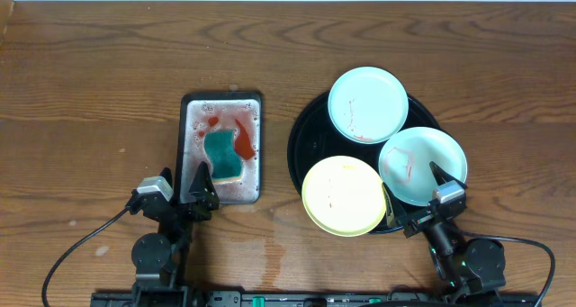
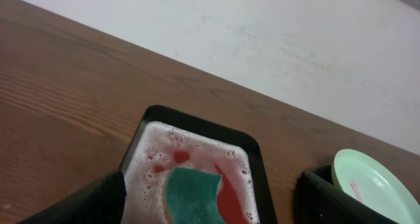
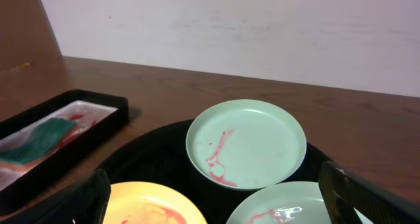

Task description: Clean dirty plates on tray and stack at the side

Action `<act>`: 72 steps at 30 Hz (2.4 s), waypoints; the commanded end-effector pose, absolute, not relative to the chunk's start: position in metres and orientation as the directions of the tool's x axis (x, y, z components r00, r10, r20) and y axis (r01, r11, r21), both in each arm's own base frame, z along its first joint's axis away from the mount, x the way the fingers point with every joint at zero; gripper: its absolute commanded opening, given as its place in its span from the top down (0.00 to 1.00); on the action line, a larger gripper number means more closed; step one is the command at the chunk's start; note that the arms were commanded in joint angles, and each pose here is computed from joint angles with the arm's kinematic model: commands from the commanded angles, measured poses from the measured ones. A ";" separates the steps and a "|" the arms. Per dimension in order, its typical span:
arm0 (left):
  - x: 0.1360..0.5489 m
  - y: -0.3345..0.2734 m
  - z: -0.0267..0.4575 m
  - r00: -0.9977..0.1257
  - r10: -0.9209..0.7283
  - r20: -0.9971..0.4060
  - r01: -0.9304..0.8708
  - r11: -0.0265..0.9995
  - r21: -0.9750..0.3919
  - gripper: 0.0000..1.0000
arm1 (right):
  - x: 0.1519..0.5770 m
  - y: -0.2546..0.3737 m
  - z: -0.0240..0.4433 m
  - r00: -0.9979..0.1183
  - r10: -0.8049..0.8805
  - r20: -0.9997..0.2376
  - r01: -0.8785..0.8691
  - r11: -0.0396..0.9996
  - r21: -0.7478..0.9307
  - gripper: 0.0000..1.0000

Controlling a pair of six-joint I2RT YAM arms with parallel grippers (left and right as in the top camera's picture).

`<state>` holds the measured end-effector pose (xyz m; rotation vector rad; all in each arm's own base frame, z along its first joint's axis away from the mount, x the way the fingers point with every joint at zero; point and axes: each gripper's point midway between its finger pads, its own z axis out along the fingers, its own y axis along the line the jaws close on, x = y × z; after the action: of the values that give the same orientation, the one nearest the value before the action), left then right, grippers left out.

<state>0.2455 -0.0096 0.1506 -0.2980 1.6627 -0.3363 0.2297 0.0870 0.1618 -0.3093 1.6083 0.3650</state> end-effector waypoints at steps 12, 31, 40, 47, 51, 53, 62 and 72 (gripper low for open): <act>0.246 -0.013 0.145 -0.137 -0.370 -0.919 0.016 0.927 -0.376 0.17 | 0.231 0.083 0.162 -0.062 0.008 -0.998 -0.398 0.917 0.032 0.01; 0.225 -0.060 0.246 -0.270 -0.393 -0.879 0.245 0.855 -0.458 0.17 | 0.215 0.100 0.257 -0.115 0.089 -0.989 -0.496 0.858 0.135 0.01; 0.230 -0.060 0.241 -0.709 -0.317 -0.629 0.011 0.888 -0.461 0.17 | 0.245 0.116 0.261 -0.635 -0.019 -0.773 -0.412 0.854 0.317 0.01; 0.231 -0.067 0.214 -0.878 -0.283 -0.387 -0.085 0.886 -0.456 0.17 | 0.259 0.131 0.215 -0.870 -0.052 -0.490 -0.304 0.840 0.450 0.06; 0.225 -0.067 0.196 -0.916 -0.280 -0.288 -0.131 0.886 -0.444 0.17 | 0.239 0.115 0.161 -0.975 0.029 -0.220 -0.069 0.901 0.428 0.26; 0.223 -0.067 0.191 -0.924 -0.279 -0.260 -0.145 0.887 -0.439 0.17 | 0.225 0.108 0.132 -0.993 0.057 -0.099 0.013 0.920 0.393 0.36; 0.224 -0.067 0.188 -0.930 -0.268 -0.251 -0.140 0.890 -0.433 0.17 | 0.191 0.101 0.031 -0.971 0.195 0.135 0.230 0.915 0.332 0.46; 0.224 -0.067 0.188 -0.931 -0.260 -0.256 -0.130 0.893 -0.431 0.17 | 0.223 0.093 0.015 -0.977 0.210 -0.031 0.190 0.931 0.313 0.99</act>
<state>0.2217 -0.0657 0.1808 -0.3301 2.7690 -0.5907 0.2164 0.1053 0.0178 0.2724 3.0491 0.5684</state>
